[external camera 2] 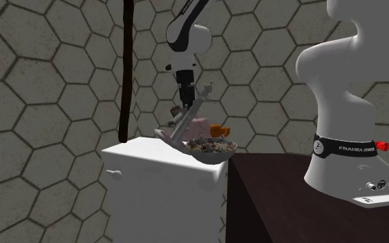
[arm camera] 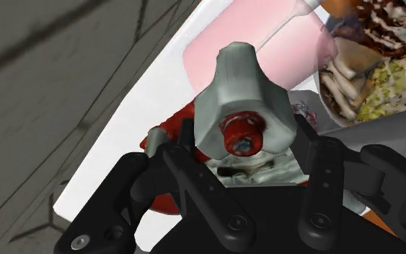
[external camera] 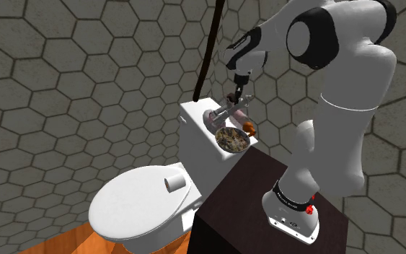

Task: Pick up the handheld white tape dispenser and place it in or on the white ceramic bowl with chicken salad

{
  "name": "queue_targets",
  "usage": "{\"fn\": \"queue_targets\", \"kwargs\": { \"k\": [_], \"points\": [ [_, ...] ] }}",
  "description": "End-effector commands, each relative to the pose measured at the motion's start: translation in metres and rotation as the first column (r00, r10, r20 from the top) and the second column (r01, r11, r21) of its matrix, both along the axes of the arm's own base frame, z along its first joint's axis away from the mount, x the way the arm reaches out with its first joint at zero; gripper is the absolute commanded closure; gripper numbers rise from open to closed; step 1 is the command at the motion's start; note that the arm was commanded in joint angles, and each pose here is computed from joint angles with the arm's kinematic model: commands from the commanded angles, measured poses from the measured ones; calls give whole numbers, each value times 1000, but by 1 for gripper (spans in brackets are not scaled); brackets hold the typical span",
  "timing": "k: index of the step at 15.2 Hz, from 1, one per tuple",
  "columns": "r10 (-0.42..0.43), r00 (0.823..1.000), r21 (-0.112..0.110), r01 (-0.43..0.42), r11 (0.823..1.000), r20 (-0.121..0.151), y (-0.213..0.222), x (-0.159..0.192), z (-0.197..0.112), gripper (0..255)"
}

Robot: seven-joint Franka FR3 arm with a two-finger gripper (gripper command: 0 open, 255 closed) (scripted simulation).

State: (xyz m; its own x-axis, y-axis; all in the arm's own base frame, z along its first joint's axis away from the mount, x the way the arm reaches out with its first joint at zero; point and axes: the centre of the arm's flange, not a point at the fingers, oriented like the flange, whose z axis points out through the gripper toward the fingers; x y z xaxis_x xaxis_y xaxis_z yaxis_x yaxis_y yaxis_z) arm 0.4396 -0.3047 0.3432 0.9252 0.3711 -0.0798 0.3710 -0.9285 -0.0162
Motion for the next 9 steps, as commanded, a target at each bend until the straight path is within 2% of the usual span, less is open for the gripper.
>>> {"fn": "queue_targets", "kwargs": {
  "k": [1,9],
  "points": [
    [5,1000,0,-5,1000,-5,20,-18,-3,255],
    [5,1000,0,-5,1000,-5,90,-96,-2,255]
  ]
}}
